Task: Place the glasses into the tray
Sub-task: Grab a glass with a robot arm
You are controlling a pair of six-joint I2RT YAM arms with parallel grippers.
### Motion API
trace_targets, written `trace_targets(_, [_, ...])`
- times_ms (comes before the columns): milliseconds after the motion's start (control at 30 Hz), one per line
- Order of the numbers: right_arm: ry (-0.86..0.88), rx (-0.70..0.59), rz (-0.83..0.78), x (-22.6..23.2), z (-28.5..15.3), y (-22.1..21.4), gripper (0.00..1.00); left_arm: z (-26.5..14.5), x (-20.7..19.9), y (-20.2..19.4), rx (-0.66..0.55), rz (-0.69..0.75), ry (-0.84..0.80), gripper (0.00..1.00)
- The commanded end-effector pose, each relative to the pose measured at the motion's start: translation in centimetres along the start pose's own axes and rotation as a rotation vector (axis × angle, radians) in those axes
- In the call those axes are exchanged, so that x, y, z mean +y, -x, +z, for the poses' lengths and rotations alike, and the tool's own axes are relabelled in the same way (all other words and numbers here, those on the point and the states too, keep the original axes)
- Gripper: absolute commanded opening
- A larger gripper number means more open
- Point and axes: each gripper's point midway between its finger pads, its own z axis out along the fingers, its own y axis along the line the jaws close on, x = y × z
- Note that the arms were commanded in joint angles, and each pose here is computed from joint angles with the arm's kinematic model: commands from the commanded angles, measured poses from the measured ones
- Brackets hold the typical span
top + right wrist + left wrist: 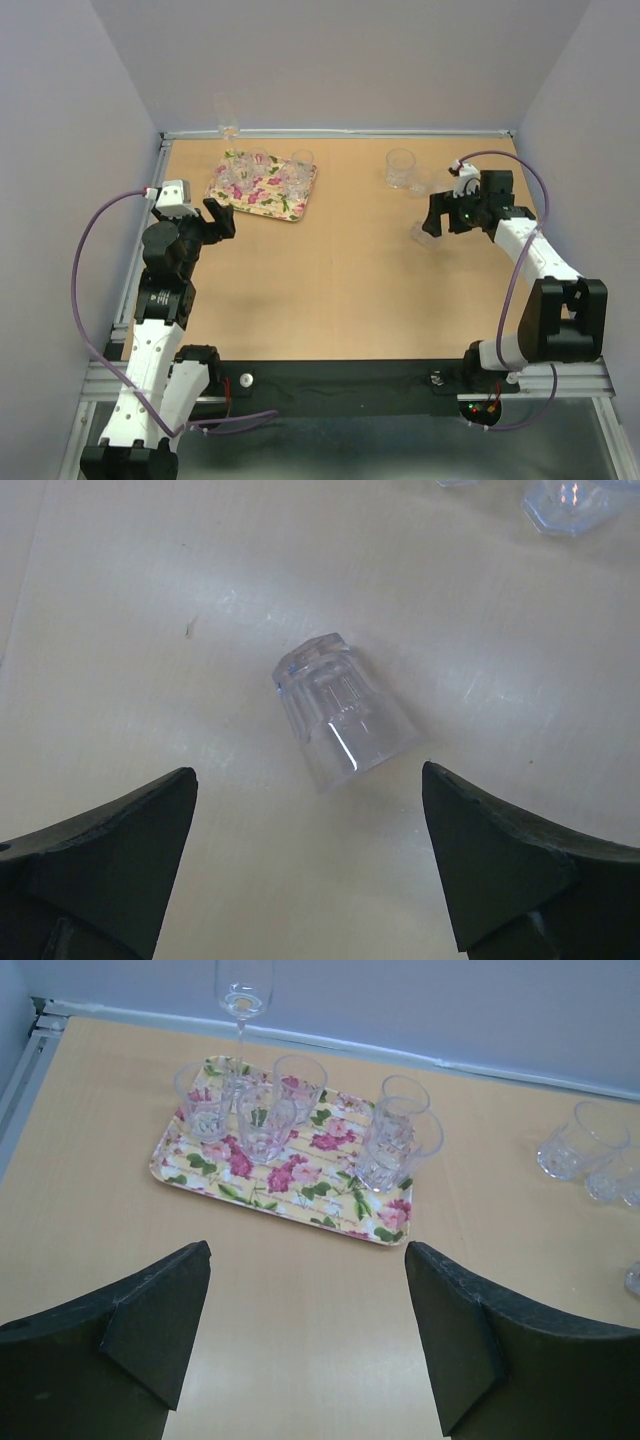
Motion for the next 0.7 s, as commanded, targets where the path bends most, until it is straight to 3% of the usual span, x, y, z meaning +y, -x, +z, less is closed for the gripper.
trace_targets(0, [-0.001,-0.019,0.181,-0.6,-0.5,1.2,0.94,-0.4,-1.0,1.9,-0.073,0.019,-0.046,0.9])
trace_targets(233, [0.099,0.01,0.471,-1.0,-0.1,-0.2,0.67,-0.6,-1.2,2.2,-0.085,0.02,-0.055,0.9])
trace_targets(667, [0.152,0.112,0.669,-0.3,2.1,-2.5,0.52,-0.4,-1.0,2.0,-0.077,0.025,-0.049,0.9])
